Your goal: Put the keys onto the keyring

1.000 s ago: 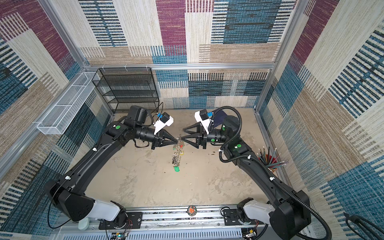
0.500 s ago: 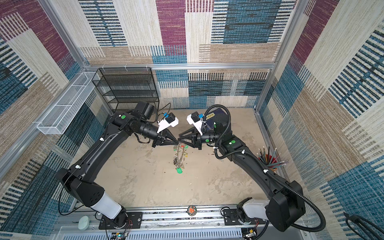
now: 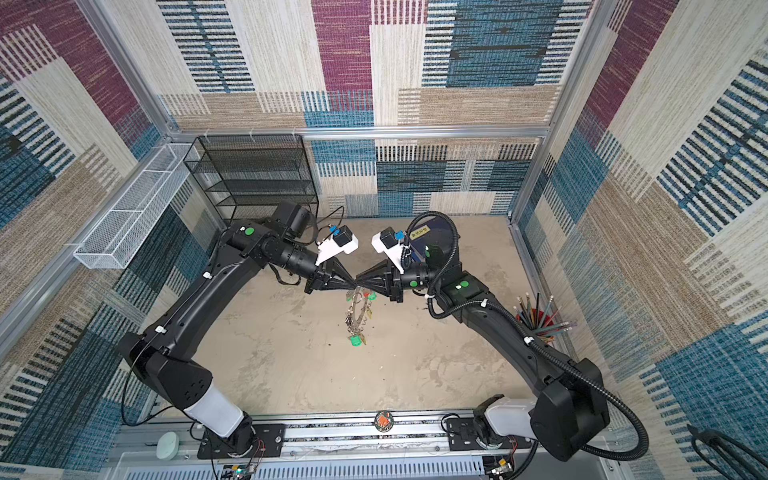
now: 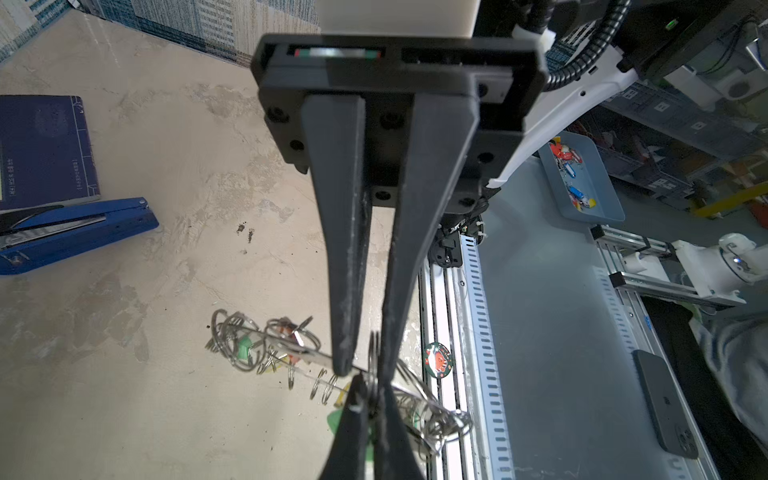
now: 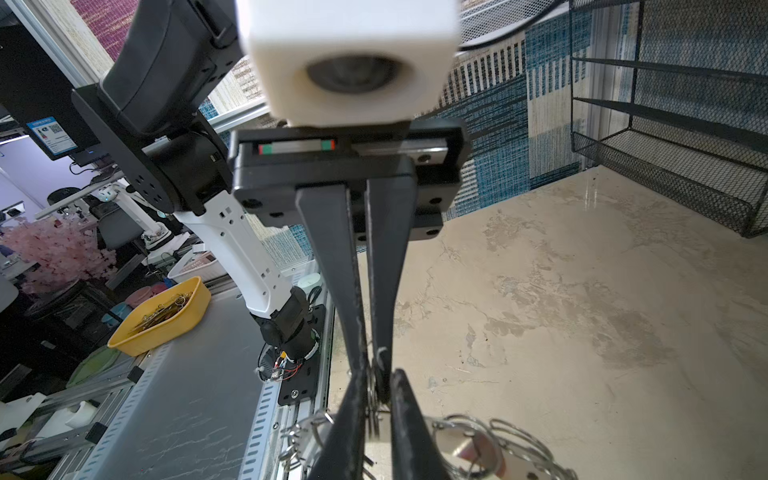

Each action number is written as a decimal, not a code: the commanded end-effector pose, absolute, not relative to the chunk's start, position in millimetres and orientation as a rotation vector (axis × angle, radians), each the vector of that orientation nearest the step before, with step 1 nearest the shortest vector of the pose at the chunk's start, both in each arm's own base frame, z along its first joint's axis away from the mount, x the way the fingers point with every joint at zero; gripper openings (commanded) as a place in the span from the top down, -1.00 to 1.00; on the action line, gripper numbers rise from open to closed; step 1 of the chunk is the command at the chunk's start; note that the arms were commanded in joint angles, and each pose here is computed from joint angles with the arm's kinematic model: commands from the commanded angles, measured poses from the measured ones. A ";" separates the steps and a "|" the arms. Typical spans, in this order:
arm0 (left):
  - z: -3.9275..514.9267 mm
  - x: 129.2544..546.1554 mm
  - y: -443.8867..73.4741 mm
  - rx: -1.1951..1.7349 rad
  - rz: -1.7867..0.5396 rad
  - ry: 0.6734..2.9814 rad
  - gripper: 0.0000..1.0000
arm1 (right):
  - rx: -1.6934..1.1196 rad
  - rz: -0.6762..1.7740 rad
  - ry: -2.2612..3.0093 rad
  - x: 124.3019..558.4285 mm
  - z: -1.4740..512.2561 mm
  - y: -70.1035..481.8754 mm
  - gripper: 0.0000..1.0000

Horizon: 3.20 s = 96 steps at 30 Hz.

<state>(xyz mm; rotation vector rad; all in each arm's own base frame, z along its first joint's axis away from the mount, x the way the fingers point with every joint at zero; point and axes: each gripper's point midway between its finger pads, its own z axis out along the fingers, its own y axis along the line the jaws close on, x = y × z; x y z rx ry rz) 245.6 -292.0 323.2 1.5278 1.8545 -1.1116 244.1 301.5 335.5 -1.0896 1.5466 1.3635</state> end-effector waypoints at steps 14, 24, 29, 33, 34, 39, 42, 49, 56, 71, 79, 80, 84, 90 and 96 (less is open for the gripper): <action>338.4 253.3 -287.7 1.441 -1.103 1.798 0.76 | -1.076 1.352 1.501 242.2 339.5 301.4 1.00; 338.6 250.0 -256.2 1.197 -1.059 1.780 0.07 | -1.099 1.453 1.403 230.9 354.7 303.3 1.00; 341.8 242.7 -260.0 1.146 -1.154 1.740 0.05 | -1.110 1.501 1.372 226.4 356.9 303.9 1.00; 337.9 249.2 -263.8 1.112 -1.186 1.752 0.00 | -1.120 1.520 1.358 224.3 358.1 304.2 1.00; 336.3 250.1 -264.6 1.113 -1.190 1.757 -0.01 | -1.122 1.522 1.356 223.6 358.2 304.1 1.00; 338.0 248.7 -268.2 1.136 -1.234 1.744 0.09 | -1.121 1.525 1.360 222.5 357.0 303.5 1.00; 336.8 243.2 -269.9 1.168 -1.279 1.739 0.21 | -1.120 1.524 1.359 222.6 356.7 303.6 1.00; 333.4 233.7 -270.0 1.202 -1.328 1.730 0.28 | -1.119 1.525 1.359 223.7 356.4 304.2 1.00; 337.4 230.8 -265.9 1.187 -1.287 1.683 0.02 | -1.114 1.526 1.361 224.8 355.5 304.4 1.00; 336.2 238.0 -271.4 1.185 -1.324 1.684 0.09 | -1.117 1.535 1.358 223.5 355.0 304.4 1.00; 334.1 234.7 -273.9 1.200 -1.375 1.685 0.53 | -1.118 1.534 1.358 225.2 354.3 305.0 1.00; 334.3 234.0 -274.1 1.202 -1.381 1.683 0.57 | -1.120 1.536 1.357 225.0 354.0 305.6 1.00; 336.7 229.0 -274.1 1.211 -1.414 1.661 0.70 | -1.119 1.537 1.361 226.2 352.6 306.1 1.00; 335.1 226.9 -273.6 1.211 -1.427 1.667 1.00 | -1.119 1.535 1.357 227.3 353.1 306.5 1.00; 331.9 225.0 -273.6 1.210 -1.437 1.682 1.00 | -1.120 1.531 1.345 227.6 355.5 306.6 1.00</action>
